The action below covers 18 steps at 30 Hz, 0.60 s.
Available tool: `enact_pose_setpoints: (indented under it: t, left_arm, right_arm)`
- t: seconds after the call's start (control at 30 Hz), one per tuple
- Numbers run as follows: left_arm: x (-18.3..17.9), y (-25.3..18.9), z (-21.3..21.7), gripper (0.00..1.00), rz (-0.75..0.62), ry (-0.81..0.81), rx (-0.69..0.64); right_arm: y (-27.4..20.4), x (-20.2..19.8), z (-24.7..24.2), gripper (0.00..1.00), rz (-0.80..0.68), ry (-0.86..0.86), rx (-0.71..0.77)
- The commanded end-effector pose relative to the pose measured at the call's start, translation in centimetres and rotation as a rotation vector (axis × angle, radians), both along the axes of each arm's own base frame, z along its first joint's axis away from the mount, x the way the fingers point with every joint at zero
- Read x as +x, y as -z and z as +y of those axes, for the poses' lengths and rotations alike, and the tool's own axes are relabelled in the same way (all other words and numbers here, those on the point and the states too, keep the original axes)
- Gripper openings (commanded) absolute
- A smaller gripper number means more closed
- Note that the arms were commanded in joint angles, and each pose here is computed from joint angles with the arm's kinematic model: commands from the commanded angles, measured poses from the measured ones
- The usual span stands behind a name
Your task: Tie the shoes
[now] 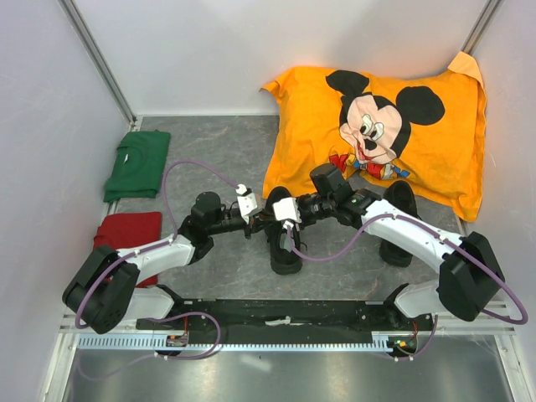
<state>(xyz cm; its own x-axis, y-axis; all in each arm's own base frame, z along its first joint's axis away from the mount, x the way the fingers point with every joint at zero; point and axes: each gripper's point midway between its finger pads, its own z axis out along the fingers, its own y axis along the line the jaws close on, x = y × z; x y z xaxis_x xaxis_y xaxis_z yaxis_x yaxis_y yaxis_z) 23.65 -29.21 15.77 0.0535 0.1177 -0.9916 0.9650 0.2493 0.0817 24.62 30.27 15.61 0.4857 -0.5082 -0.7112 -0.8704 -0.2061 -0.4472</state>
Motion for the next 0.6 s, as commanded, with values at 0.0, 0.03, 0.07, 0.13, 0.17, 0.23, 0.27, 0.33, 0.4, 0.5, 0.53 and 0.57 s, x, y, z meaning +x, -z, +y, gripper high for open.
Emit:
enact_pose_setpoints:
  t: [0.0,0.03,0.07,0.13,0.17,0.23,0.27,0.33,0.4,0.5,0.53,0.57]
  left_arm:
    - [-0.09,0.4,0.12,0.2,-0.039,0.01,0.02]
    - [-0.1,0.31,0.11,0.22,-0.049,0.014,0.02]
    - [-0.09,0.41,0.1,0.25,-0.046,0.014,0.022]
    - [0.05,0.39,0.07,0.27,-0.051,0.012,0.025]
    - [0.12,0.52,0.08,0.27,-0.048,0.009,0.029]
    - [0.23,0.61,0.05,0.21,-0.048,0.008,0.032]
    - [0.29,0.65,0.03,0.17,-0.046,0.006,0.032]
    - [0.24,0.65,0.01,0.09,-0.04,0.007,0.031]
    - [0.16,0.36,0.0,0.04,-0.04,0.007,0.02]
    - [0.12,0.54,0.14,0.02,-0.031,0.0,0.018]
    - [0.13,0.65,0.24,0.02,-0.029,-0.005,0.019]
    - [0.25,0.7,0.35,0.02,-0.026,-0.014,0.02]
  right_arm:
    - [-2.02,0.15,1.15,0.0,-0.012,-0.027,0.05]
    - [-1.98,0.17,1.25,0.0,-0.012,-0.029,0.049]
    - [-1.98,0.22,1.21,0.0,-0.012,-0.027,0.049]
    - [-2.05,0.21,1.33,0.0,-0.007,-0.027,0.051]
    - [-2.11,0.23,1.35,0.0,-0.007,-0.026,0.052]
    - [-2.1,0.2,1.32,0.0,-0.006,-0.025,0.052]
    - [-2.13,0.2,1.24,0.0,-0.009,-0.025,0.052]
    - [-2.03,0.05,1.19,0.0,-0.008,-0.028,0.05]
    - [-2.04,0.01,1.15,0.0,-0.006,-0.028,0.049]
    - [-2.19,0.16,1.21,0.0,-0.001,-0.018,0.05]
    - [-2.26,0.36,1.19,0.06,0.008,-0.001,0.05]
    - [-2.38,0.62,1.14,0.2,0.041,0.044,0.049]
